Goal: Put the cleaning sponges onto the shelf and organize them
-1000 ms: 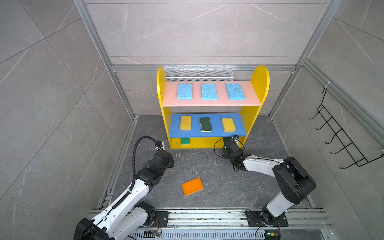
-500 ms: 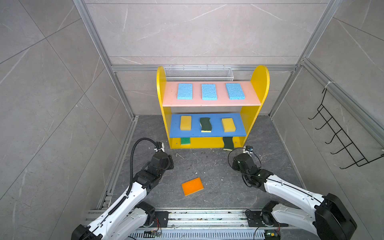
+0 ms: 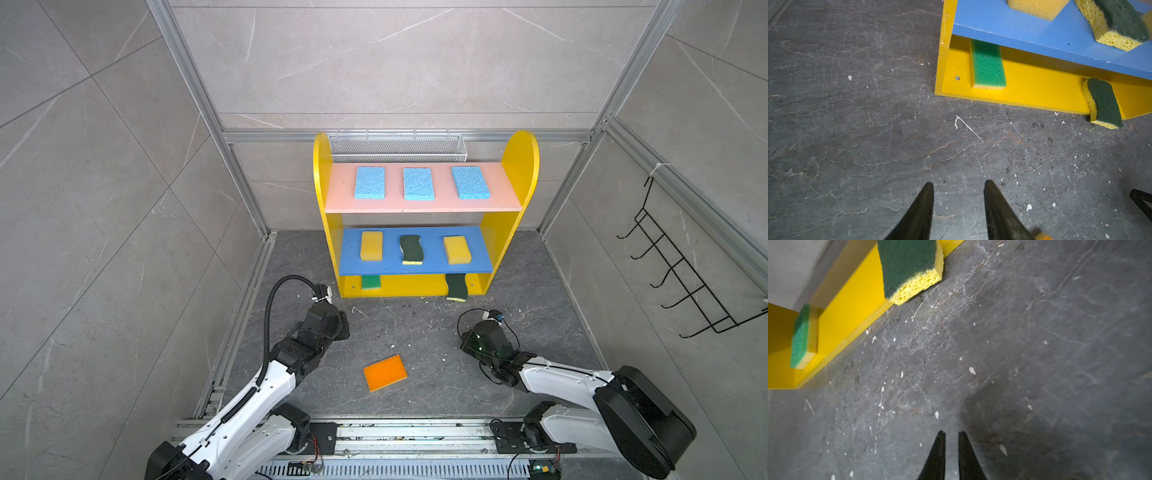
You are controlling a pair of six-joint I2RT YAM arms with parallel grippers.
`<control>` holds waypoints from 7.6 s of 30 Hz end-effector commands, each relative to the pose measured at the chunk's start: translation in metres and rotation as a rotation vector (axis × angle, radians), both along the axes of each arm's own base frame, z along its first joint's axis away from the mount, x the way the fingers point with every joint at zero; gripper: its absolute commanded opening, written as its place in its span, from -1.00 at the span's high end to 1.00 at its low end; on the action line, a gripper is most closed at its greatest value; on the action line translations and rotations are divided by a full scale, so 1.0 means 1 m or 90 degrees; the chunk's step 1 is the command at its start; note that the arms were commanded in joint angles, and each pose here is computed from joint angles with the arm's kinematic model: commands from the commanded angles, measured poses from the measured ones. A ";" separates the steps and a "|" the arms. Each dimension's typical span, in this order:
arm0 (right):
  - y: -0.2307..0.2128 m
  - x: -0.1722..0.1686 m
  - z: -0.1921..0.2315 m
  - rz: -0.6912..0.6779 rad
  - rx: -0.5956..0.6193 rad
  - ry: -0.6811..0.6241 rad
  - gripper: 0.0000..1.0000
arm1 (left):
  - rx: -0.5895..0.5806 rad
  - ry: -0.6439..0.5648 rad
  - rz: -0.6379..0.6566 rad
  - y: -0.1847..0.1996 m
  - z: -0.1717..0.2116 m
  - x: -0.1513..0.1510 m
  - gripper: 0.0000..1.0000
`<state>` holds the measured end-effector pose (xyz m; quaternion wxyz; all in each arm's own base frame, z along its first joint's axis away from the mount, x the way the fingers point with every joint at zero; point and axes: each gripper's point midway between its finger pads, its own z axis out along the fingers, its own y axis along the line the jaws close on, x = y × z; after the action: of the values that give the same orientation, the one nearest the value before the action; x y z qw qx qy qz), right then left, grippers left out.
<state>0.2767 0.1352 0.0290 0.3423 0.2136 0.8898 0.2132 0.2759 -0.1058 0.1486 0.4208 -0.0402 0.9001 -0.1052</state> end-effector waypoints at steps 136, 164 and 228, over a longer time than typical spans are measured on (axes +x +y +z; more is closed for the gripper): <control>-0.040 0.043 -0.002 -0.105 -0.055 0.014 0.66 | 0.081 0.053 0.019 0.000 -0.044 0.002 0.10; -0.029 0.057 0.074 0.000 -0.114 -0.070 0.36 | 0.024 0.129 -0.020 -0.039 -0.045 -0.040 -0.02; 0.055 0.145 0.034 -0.192 0.172 -0.218 0.86 | -0.127 0.021 0.003 -0.029 -0.085 0.010 0.11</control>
<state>0.4193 0.1944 0.0512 0.4682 0.3301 0.7651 0.2941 0.2804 -0.1327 0.0592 0.3868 -0.0925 0.8979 -0.1890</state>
